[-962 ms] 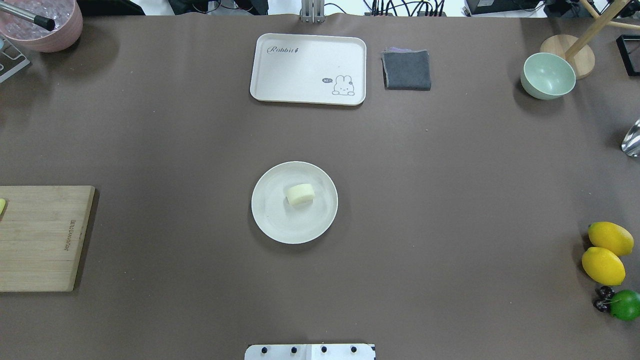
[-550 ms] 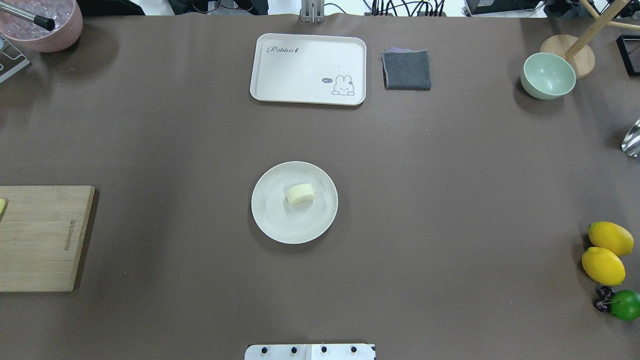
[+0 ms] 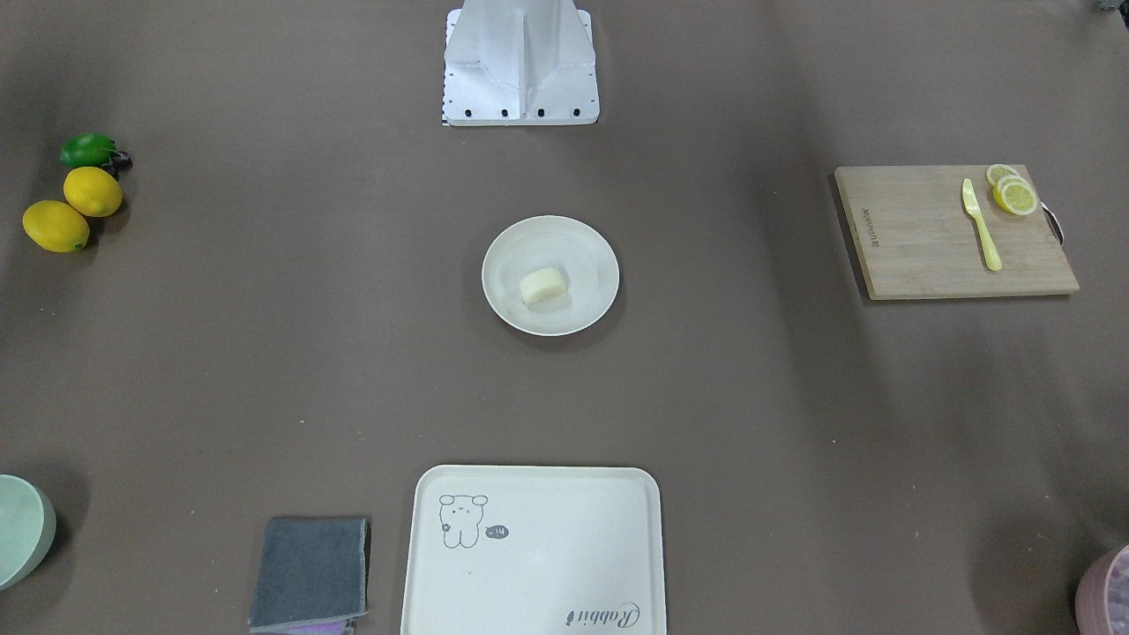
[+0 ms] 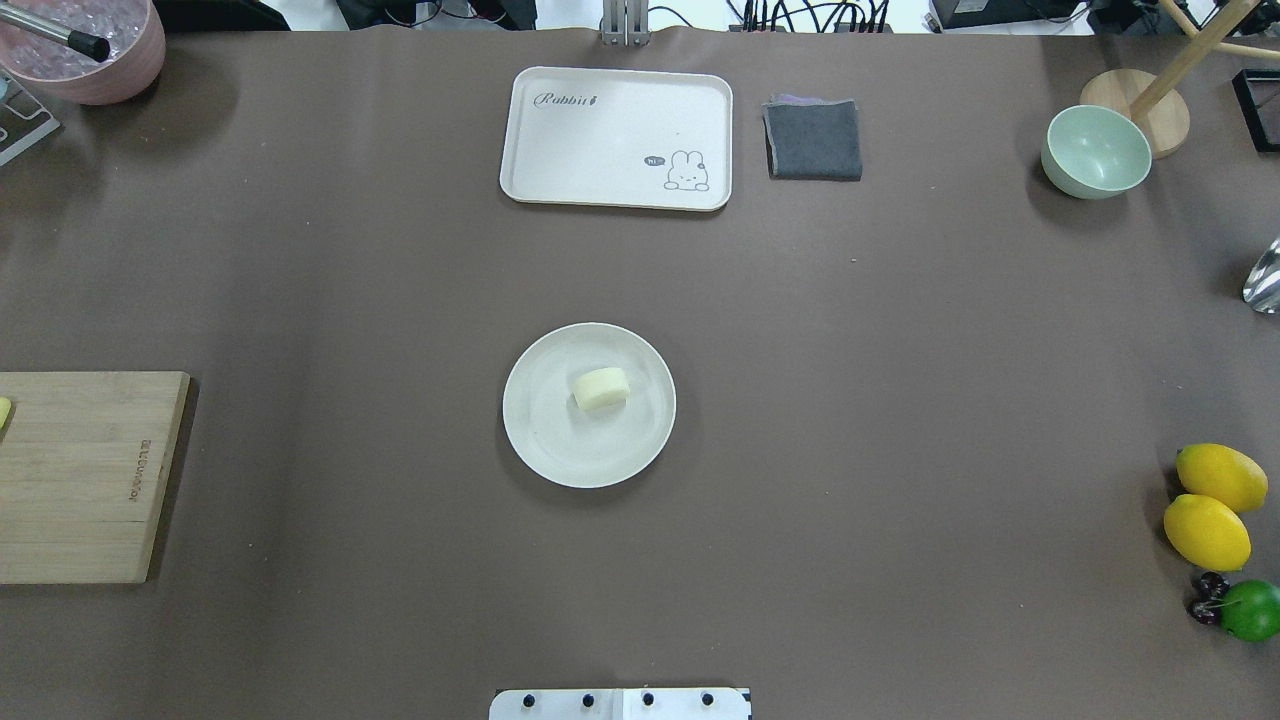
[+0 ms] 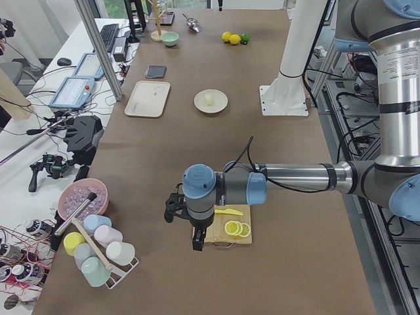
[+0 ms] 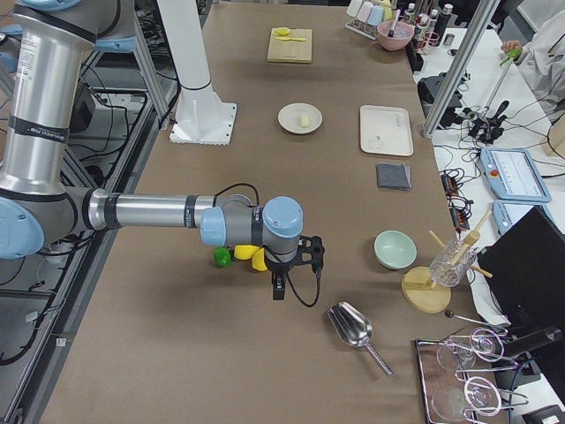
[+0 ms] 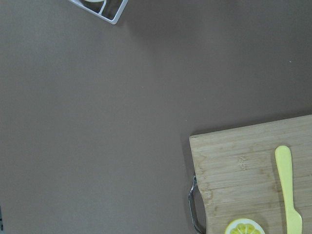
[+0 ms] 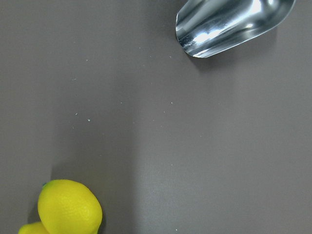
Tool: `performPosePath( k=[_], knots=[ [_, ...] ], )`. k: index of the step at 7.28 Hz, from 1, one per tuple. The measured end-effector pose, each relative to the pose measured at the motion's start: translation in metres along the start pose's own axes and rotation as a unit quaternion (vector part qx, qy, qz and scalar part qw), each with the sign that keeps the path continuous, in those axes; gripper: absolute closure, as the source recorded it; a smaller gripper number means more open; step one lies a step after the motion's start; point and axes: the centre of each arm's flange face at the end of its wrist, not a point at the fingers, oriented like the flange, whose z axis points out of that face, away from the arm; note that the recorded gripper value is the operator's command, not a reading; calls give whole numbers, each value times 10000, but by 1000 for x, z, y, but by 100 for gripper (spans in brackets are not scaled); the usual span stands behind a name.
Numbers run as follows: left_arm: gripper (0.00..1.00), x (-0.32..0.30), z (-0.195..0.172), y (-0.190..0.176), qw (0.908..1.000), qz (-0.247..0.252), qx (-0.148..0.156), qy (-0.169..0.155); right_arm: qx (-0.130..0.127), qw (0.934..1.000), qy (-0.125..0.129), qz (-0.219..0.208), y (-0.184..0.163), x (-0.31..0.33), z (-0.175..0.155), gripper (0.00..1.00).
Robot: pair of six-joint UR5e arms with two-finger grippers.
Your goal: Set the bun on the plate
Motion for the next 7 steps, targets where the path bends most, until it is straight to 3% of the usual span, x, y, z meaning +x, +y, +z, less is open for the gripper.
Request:
performPosePath(
  k=[7],
  knots=[
    [2,-9,8,-1,10000,-53,2,-17,9,10000,34,71,4,5,0,0]
  ],
)
